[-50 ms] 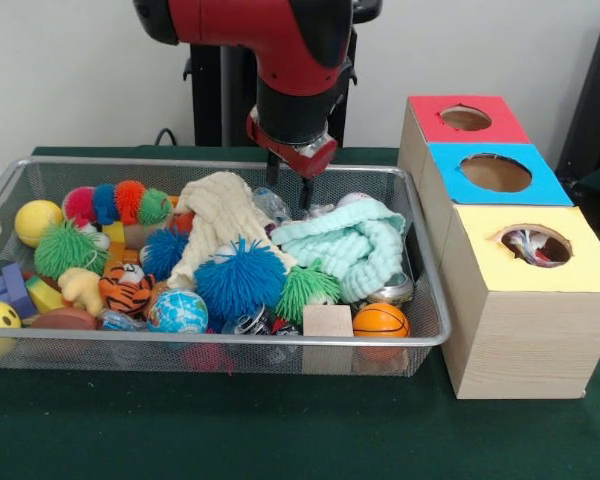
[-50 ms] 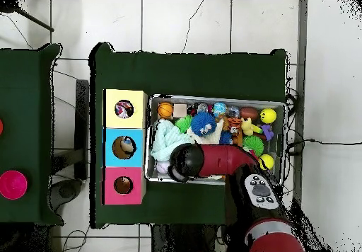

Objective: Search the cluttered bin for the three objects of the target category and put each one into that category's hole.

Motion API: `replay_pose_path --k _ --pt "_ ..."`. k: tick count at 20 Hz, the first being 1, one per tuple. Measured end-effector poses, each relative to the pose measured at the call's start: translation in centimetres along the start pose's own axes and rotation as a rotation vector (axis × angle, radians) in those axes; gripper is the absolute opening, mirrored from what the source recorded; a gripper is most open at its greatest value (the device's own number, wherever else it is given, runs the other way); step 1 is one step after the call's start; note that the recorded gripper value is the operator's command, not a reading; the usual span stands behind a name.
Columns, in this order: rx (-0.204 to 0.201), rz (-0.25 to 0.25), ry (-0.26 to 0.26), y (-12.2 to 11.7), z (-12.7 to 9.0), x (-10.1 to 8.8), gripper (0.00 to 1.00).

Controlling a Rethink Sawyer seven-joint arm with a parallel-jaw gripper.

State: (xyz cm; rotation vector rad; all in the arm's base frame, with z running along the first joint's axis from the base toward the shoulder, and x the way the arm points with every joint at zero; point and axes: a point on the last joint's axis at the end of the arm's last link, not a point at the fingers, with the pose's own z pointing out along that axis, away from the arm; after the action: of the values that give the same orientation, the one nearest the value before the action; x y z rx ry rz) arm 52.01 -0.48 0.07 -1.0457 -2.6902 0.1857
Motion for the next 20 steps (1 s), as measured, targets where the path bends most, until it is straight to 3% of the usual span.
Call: replay_pose_path --k 6,15,20 --pt "-0.019 -0.037 0.009 0.6 1.1 2.2 1.00" --pt "-0.075 -0.100 -0.058 1.4 3.3 2.8 1.00" --pt "-0.082 -0.117 -0.053 1.9 3.3 3.3 1.00"
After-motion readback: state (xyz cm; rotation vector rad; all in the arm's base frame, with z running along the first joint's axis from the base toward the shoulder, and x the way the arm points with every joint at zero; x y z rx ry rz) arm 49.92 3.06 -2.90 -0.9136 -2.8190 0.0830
